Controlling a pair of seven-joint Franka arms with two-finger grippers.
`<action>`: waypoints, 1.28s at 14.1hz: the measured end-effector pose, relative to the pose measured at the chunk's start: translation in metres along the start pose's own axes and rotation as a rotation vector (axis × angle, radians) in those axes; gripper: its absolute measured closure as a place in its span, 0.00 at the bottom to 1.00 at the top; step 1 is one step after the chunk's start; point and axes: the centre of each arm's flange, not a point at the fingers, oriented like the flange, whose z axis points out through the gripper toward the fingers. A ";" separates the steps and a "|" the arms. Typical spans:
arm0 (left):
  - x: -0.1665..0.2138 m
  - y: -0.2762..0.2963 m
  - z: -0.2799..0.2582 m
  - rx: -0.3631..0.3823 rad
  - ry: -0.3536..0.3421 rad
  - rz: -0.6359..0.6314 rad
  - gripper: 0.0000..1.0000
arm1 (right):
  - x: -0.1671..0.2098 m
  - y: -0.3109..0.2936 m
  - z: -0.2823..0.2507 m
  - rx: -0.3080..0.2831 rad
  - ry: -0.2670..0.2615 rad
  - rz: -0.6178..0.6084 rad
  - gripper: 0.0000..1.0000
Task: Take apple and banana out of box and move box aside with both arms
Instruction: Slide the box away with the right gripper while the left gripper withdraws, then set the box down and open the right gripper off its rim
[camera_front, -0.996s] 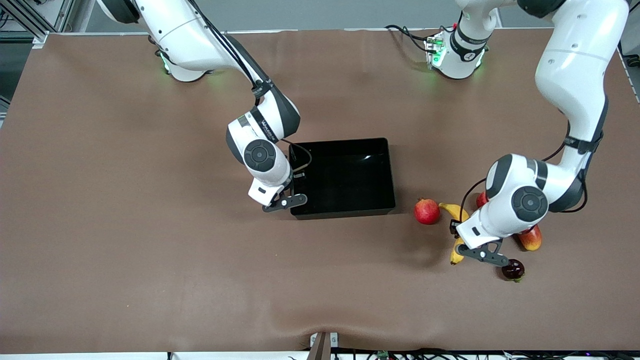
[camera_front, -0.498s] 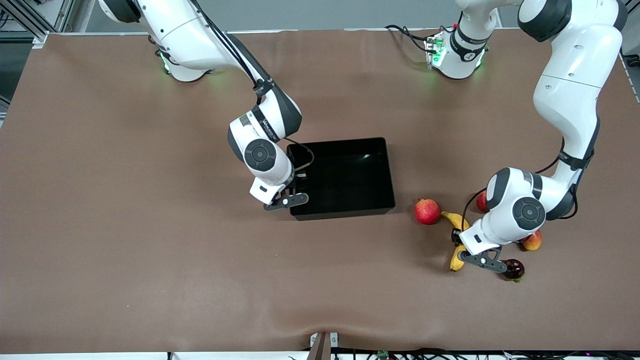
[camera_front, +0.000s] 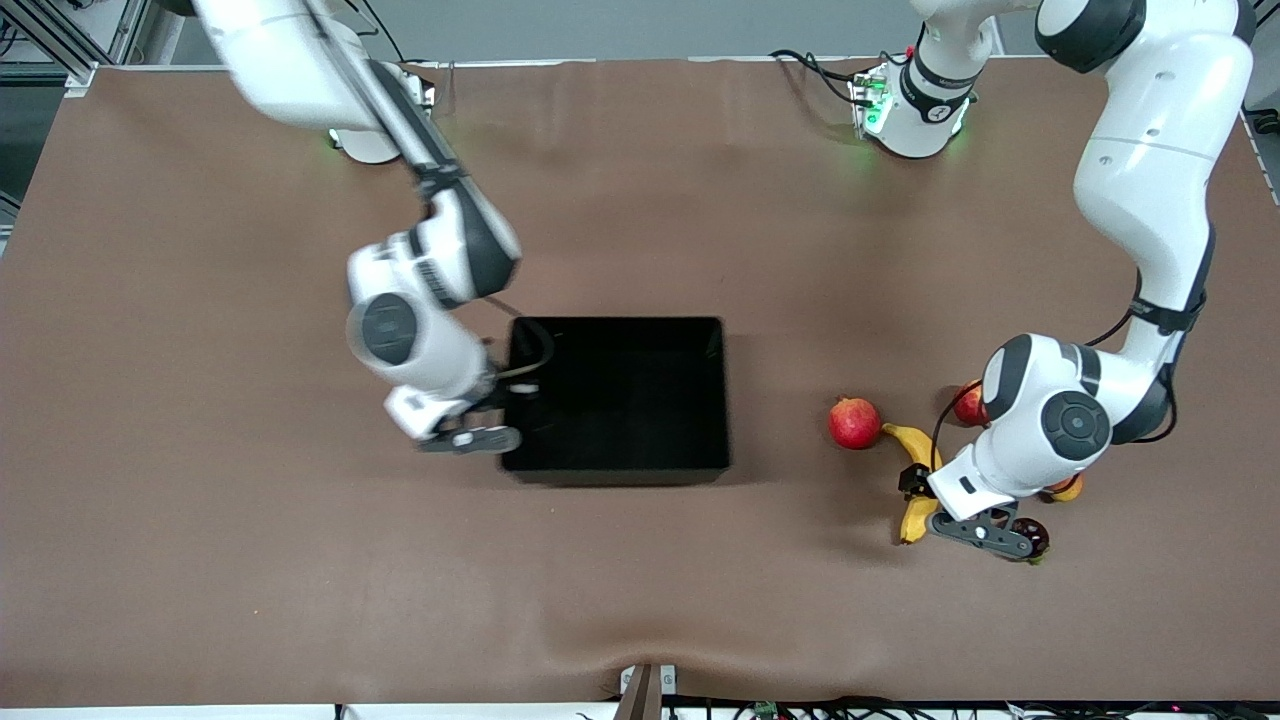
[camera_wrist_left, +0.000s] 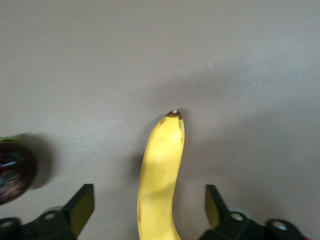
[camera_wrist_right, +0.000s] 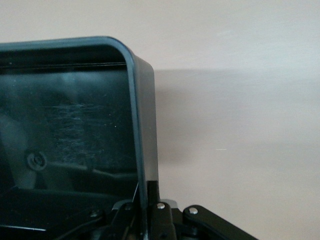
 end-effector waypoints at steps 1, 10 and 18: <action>0.002 0.002 -0.019 0.012 -0.007 -0.009 0.00 | 0.008 0.027 -0.012 0.002 -0.003 0.036 0.95; -0.018 0.030 -0.201 0.140 -0.083 -0.250 0.00 | 0.032 0.250 -0.053 0.015 -0.120 0.126 0.95; -0.074 0.024 -0.344 0.173 -0.097 -0.281 0.00 | 0.019 0.449 -0.051 -0.009 -0.093 0.051 0.95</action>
